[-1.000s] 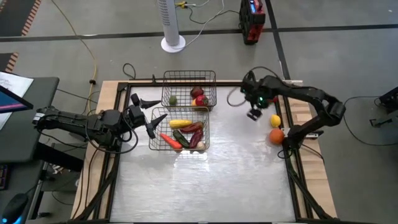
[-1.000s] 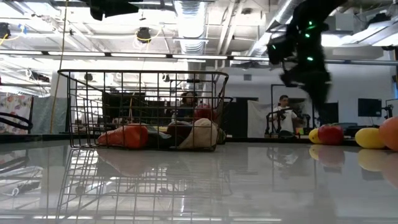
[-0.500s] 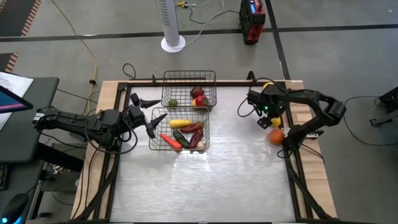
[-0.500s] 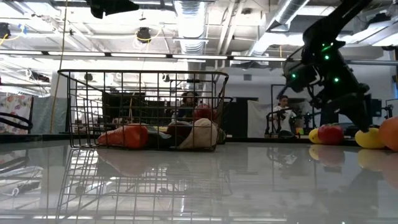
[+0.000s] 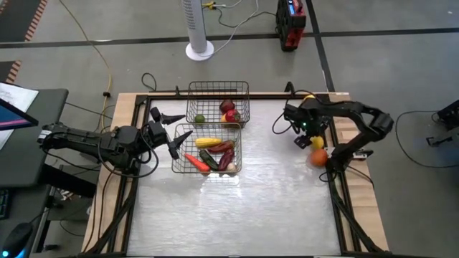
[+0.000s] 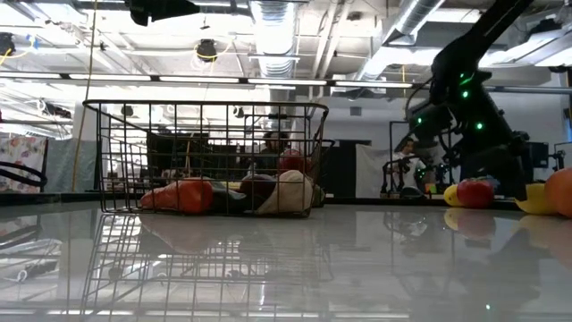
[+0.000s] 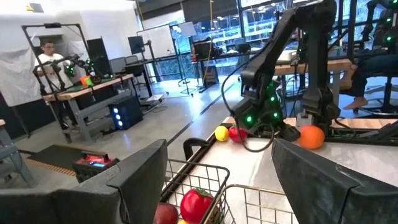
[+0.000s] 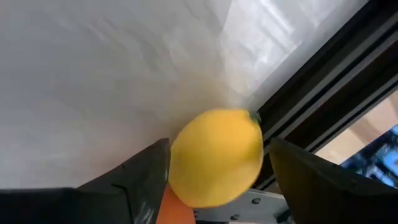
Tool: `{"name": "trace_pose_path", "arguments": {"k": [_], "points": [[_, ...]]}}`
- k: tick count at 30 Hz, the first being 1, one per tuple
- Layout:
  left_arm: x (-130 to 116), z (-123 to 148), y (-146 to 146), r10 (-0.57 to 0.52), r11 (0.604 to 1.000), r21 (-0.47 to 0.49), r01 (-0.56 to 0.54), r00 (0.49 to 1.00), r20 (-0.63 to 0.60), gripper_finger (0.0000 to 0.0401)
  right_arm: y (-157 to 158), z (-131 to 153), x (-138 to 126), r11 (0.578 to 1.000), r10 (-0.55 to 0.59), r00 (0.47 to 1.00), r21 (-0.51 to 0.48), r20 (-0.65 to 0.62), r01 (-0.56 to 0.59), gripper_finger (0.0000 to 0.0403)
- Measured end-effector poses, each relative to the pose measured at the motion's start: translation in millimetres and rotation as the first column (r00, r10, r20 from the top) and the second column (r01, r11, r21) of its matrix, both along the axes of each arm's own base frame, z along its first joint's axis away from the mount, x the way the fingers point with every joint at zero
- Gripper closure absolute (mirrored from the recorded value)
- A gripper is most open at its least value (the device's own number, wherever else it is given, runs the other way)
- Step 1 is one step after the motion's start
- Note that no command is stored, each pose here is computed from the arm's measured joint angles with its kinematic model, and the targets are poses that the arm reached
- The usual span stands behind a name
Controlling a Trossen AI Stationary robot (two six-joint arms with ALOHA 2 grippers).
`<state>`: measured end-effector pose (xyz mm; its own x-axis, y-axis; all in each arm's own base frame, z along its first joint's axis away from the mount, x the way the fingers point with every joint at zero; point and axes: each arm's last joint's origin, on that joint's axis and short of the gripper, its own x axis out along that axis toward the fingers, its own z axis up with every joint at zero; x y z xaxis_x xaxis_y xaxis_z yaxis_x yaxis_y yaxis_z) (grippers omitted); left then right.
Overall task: Sort produce into baskets
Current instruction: Put the lemon into the top wire basket
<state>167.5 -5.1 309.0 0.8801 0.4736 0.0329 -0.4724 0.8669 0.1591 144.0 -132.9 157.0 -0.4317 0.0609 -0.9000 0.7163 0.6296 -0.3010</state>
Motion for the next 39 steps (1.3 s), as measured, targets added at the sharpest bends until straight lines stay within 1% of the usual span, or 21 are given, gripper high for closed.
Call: {"name": "trace_pose_path", "arguments": {"k": [3, 8, 14, 18, 23, 26, 29, 31, 34, 36, 39], "points": [[0, 0, 0, 0.0, 1.0, 0.0, 0.0, 1.0, 0.0, 0.0122, -2, -10, 2, 1.0, 0.003, 0.999, 0.031, -0.043, -0.002, 0.0111], [0, 0, 0, 0.0, 1.0, 0.004, 0.0, 1.0, -0.003, 0.0122, -3, -21, 4, 0.998, 0.014, 0.995, 0.07, -0.1, -0.007, 0.0113], [0, 0, 0, 0.0, 1.0, 0.007, 0.0, 1.0, -0.005, 0.0122, -2, -23, 5, 0.995, 0.043, 0.991, 0.095, -0.124, -0.031, 0.0113], [0, 0, 0, 0.0, 1.0, 0.007, 0.0, 1.0, -0.003, 0.0122, -2, -9, 14, 0.995, 0.079, 0.992, 0.064, -0.093, -0.073, 0.0119], [0, 1, 0, 0.005, 1.0, 0.007, -0.005, 1.0, 0.003, 0.0122, -2, 12, 28, 0.993, 0.118, 0.991, 0.033, -0.058, -0.116, 0.0138], [0, 1, 0, 0.006, 1.0, 0.012, -0.006, 1.0, 0.001, 0.0122, -2, 27, 43, 0.99, 0.139, 0.99, -0.007, -0.022, -0.139, 0.0149], [0, 1, 0, 0.008, 1.0, 0.012, -0.008, 1.0, 0.002, 0.0122, 0, 47, 66, 0.982, 0.185, 0.979, -0.06, 0.081, -0.18, 0.0151], [0, 1, 0, 0.009, 1.0, 0.012, -0.009, 1.0, 0.002, 0.0122, 2, 63, 84, 0.969, 0.239, 0.956, -0.105, 0.169, -0.223, 0.0152], [0, 1, 0, 0.011, 1.0, 0.018, -0.011, 1.0, -0.002, 0.0122, 3, 90, 112, 0.932, 0.345, 0.885, -0.226, 0.313, -0.283, 0.0152], [0, 1, 0, 0.012, 1.0, 0.018, -0.012, 1.0, -0.001, 0.0122, 3, 108, 131, 0.894, 0.422, 0.809, -0.334, 0.409, -0.298, 0.0152], [0, 1, 0, 0.012, 1.0, 0.018, -0.012, 1.0, -0.001, 0.0122, 5, 131, 156, 0.829, 0.529, 0.673, -0.486, 0.517, -0.278, 0.0152]]}}
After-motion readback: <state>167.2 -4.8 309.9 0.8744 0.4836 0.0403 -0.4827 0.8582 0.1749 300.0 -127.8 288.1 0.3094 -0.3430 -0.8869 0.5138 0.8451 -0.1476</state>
